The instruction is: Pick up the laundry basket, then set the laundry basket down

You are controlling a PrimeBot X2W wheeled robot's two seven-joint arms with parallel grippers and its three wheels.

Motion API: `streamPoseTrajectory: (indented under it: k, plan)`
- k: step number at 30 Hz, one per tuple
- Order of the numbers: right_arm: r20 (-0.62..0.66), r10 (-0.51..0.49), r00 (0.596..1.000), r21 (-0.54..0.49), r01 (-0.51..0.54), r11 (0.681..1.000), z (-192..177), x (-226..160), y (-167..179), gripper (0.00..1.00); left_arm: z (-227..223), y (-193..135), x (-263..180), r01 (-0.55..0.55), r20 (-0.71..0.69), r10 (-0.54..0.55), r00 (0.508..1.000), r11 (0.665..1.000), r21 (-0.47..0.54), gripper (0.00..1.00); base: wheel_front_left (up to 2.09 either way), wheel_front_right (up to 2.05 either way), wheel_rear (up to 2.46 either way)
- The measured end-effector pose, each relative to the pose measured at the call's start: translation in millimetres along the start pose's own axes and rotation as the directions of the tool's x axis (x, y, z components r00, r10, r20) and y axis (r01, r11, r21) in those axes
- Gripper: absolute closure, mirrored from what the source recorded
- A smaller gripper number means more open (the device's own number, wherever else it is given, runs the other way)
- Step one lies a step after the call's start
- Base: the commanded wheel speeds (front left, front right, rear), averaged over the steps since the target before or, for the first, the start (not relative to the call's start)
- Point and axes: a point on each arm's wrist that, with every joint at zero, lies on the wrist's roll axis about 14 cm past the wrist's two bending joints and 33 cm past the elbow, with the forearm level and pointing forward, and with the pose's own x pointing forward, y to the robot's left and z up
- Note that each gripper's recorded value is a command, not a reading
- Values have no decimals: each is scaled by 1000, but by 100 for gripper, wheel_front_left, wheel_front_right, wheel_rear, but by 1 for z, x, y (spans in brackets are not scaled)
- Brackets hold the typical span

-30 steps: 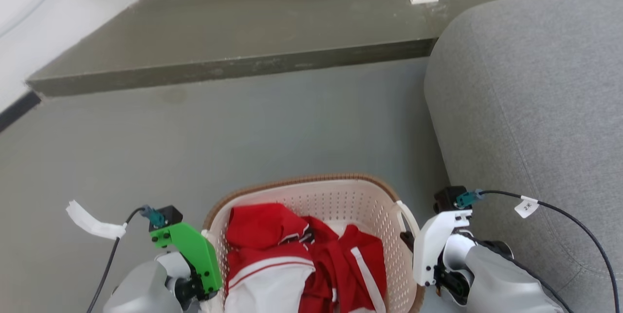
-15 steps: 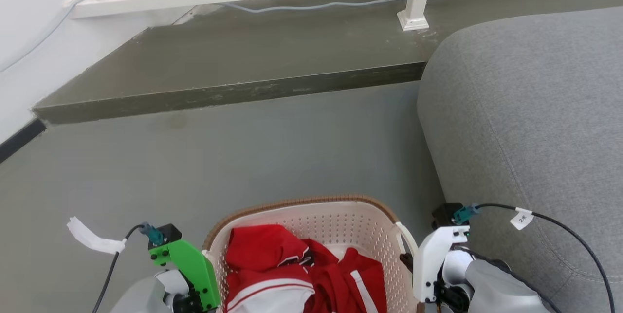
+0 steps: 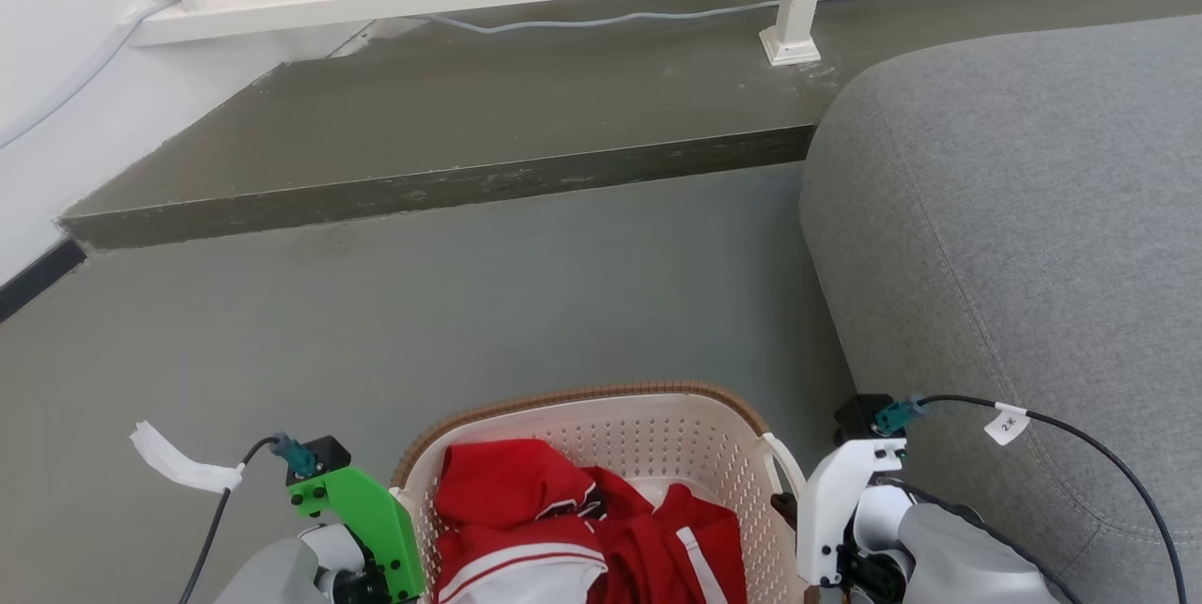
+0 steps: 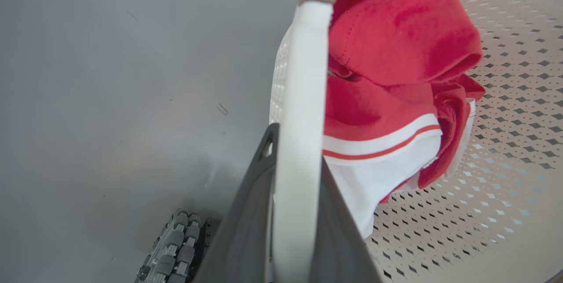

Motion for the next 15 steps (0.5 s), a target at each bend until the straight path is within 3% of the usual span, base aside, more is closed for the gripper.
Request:
streamPoseTrajectory:
  k: [15]
  plan:
    - [-2, 7, 1000, 16, -7, 1000, -1, 1, 2, 100, -1, 2, 0, -3, -1, 3, 1000, 1000, 0, 100, 0, 0, 0]
